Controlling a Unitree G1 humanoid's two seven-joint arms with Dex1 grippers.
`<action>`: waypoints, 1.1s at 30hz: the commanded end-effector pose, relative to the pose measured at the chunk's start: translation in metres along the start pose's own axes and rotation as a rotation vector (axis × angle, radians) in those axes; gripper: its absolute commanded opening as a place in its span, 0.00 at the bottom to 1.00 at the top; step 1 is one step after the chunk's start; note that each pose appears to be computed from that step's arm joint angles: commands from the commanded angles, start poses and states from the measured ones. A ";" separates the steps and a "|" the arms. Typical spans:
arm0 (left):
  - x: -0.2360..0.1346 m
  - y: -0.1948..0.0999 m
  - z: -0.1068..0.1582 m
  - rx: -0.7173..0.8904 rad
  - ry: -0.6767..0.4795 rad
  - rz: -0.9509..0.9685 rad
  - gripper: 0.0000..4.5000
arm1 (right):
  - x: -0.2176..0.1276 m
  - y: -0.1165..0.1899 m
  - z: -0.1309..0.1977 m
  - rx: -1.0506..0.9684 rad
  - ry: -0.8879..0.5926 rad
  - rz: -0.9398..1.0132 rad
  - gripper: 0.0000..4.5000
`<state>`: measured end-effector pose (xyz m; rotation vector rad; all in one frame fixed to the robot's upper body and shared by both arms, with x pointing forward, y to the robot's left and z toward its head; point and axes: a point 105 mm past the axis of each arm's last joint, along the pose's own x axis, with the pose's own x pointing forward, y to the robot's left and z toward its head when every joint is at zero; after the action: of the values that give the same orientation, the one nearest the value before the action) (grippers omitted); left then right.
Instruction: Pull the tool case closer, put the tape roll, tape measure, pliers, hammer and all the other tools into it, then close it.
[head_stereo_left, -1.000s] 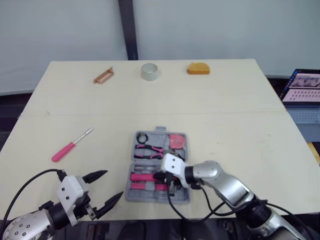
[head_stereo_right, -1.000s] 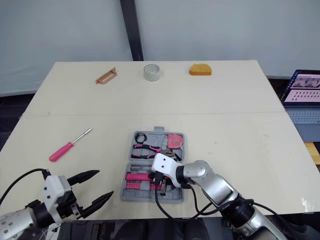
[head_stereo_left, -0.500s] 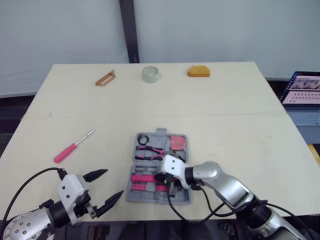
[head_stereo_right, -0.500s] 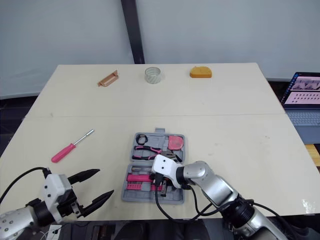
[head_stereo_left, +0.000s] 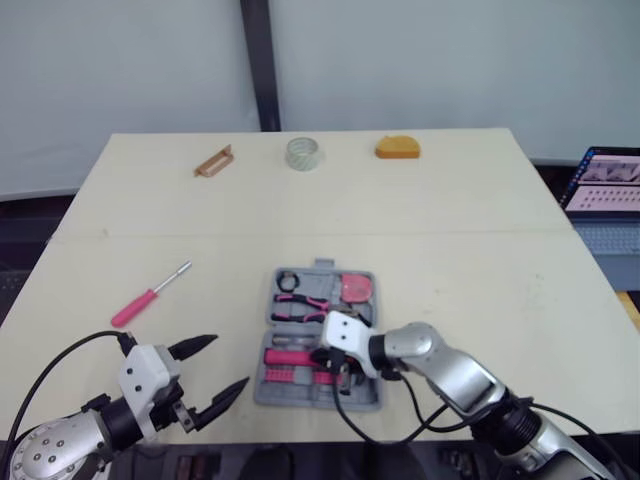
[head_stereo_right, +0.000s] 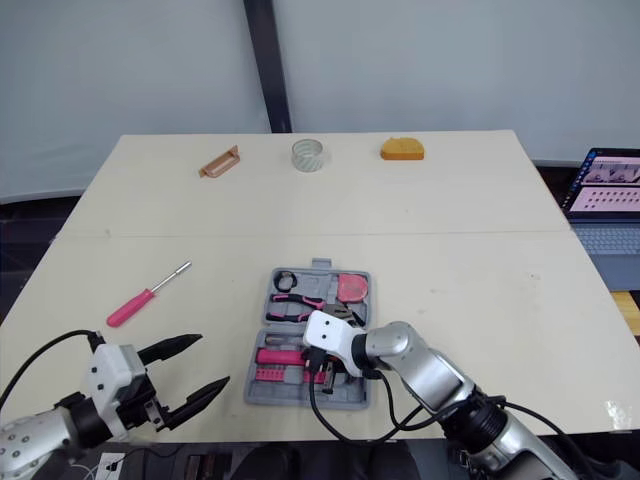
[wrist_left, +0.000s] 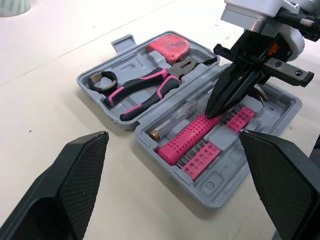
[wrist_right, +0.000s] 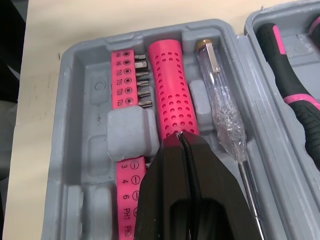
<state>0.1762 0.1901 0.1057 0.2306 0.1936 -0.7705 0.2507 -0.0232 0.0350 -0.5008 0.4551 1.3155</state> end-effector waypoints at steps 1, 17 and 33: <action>0.000 0.000 0.002 0.017 0.001 -0.007 1.00 | -0.008 0.006 -0.095 0.196 0.348 -0.036 0.01; 0.014 0.013 0.002 -0.012 -0.007 -0.032 1.00 | -0.080 -0.048 0.052 0.193 -0.421 -0.131 0.52; -0.090 0.114 -0.059 -0.129 0.091 0.610 1.00 | -0.229 -0.072 -0.093 0.384 -0.166 -0.692 0.99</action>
<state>0.1978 0.3269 0.0830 0.1530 0.2547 -0.2248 0.2725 -0.2483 0.0916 -0.1548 0.3665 0.6685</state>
